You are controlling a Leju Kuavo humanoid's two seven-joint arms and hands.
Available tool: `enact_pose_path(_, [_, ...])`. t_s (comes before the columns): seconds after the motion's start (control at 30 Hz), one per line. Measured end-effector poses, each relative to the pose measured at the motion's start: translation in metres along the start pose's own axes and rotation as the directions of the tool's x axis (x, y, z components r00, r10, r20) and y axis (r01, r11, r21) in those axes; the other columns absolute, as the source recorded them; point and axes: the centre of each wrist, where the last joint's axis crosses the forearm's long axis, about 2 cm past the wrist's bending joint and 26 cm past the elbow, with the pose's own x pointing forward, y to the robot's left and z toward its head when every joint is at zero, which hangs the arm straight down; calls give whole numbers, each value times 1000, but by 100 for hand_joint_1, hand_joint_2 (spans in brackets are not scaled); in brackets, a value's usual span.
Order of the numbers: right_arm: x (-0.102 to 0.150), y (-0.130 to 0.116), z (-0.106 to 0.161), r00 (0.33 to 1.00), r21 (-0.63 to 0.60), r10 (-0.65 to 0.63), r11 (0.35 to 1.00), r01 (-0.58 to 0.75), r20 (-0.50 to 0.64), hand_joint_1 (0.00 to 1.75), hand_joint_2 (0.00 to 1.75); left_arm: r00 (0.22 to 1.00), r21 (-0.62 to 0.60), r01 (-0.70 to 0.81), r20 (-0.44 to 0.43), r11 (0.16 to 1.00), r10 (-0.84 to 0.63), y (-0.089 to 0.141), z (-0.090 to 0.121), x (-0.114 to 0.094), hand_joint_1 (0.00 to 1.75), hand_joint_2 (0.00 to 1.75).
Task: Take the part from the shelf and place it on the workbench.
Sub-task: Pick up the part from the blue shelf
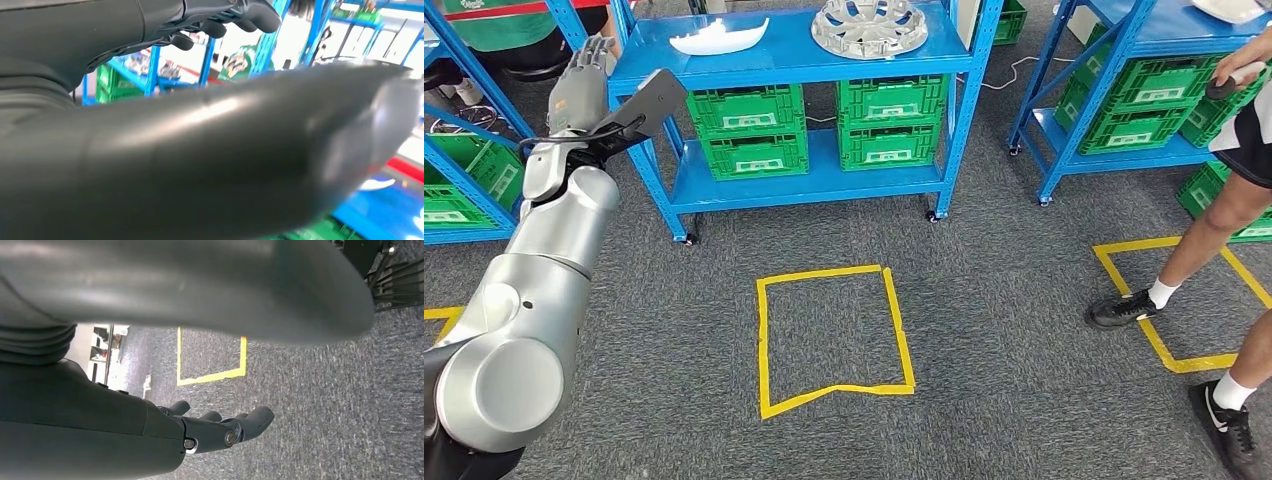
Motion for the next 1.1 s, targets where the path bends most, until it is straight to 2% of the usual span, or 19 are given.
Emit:
enact_pose_path(0.4, [0,0,0,1000,-1,1,1000,-1,0,0,0,998,36,52,35,998,-53,13,-6,13,0,0])
enact_pose_path(0.73, [0,0,0,1000,-1,1,1000,-1,-1,0,0,995,31,89,40,996,-91,16,-7,13,0,0])
enact_pose_path(1.1, [0,0,0,1000,-4,8,1000,-8,-1,0,0,985,-79,171,1,982,-172,11,-5,5,0,0])
